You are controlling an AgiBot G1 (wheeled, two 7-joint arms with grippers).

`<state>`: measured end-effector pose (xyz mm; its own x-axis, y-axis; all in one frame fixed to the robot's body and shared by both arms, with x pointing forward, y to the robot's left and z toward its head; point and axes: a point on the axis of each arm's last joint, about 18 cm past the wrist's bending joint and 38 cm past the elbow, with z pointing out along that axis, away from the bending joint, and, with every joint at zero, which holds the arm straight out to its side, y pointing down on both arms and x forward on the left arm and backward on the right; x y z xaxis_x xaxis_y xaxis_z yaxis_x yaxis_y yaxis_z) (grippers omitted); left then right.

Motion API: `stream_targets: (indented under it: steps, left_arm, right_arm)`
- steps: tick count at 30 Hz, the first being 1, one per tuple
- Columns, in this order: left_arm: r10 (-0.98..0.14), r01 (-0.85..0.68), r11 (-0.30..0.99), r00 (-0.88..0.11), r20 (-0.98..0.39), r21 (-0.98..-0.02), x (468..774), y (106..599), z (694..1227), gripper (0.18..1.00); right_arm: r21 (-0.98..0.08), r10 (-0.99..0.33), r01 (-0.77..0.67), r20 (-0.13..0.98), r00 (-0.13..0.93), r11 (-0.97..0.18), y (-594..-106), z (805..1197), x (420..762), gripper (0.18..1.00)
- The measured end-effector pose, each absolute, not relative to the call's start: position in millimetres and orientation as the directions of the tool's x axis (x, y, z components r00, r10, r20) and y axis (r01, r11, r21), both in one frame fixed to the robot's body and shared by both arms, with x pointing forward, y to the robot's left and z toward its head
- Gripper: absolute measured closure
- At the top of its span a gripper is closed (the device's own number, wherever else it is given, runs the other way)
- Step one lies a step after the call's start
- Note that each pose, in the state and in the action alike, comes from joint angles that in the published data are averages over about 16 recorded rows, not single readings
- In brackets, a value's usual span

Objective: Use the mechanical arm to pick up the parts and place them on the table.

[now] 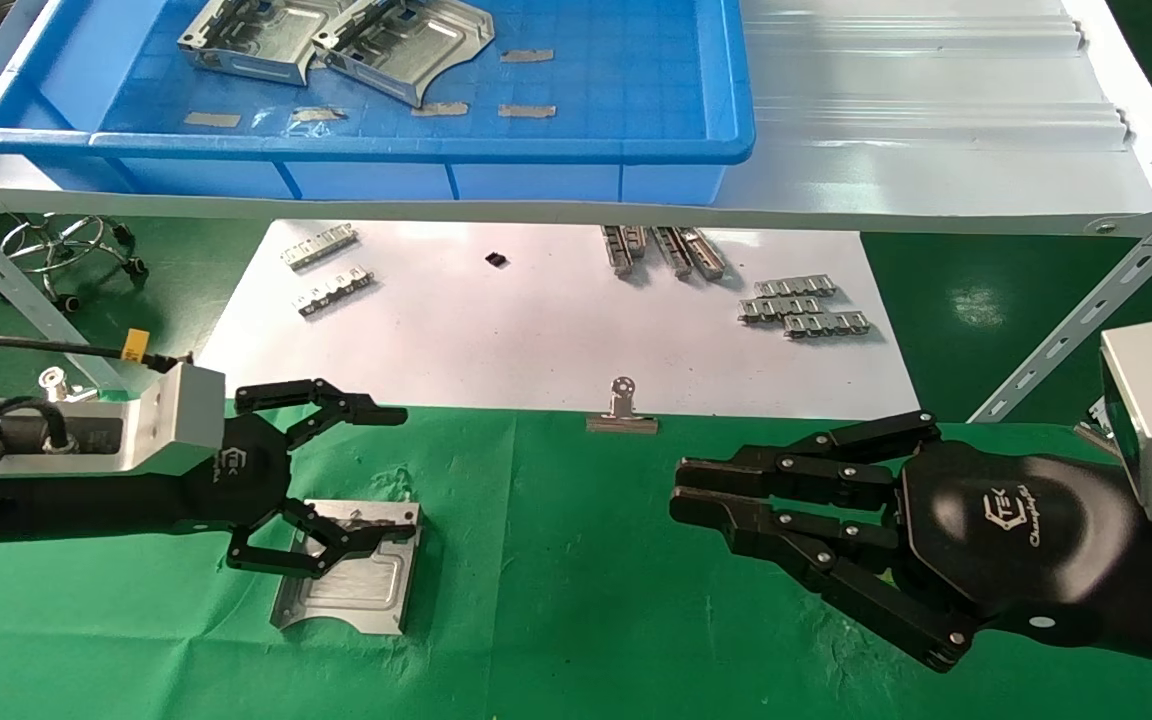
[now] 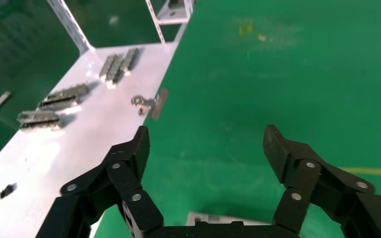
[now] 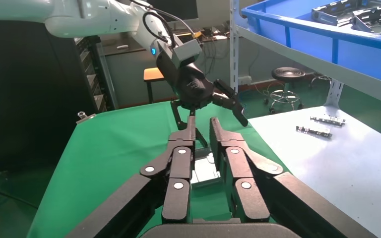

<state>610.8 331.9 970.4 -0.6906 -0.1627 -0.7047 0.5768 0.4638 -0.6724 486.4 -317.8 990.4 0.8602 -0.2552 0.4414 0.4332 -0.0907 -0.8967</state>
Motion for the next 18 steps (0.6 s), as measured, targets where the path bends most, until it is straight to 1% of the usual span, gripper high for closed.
stream_targets:
  steps: [4,8,10,14,18]
  left_arm:
    - [-0.178,0.572,0.421,-0.709,-0.683,-0.704,604,327,970,0.341]
    - [-0.191,0.566,0.379,-0.726,-0.66,-0.732,596,322,971,0.287]
    - [-0.196,0.563,0.358,-0.735,-0.649,-0.745,591,320,971,0.257]
    - [-0.205,0.555,0.319,-0.751,-0.628,-0.768,582,317,973,0.225]
    - [-0.211,0.547,0.283,-0.766,-0.607,-0.788,572,314,975,0.201]
  right_arm:
    - [-0.897,-0.255,0.433,0.441,0.86,-0.091,-318,990,486,0.899]
    - [-0.897,-0.255,0.433,0.441,0.86,-0.091,-318,990,486,0.848]
    - [-0.897,-0.255,0.433,0.441,0.86,-0.091,-318,990,486,0.808]
    - [-0.897,-0.255,0.433,0.441,0.86,-0.091,-318,990,486,0.736]
    - [-0.897,-0.255,0.433,0.441,0.86,-0.091,-318,990,486,0.632]
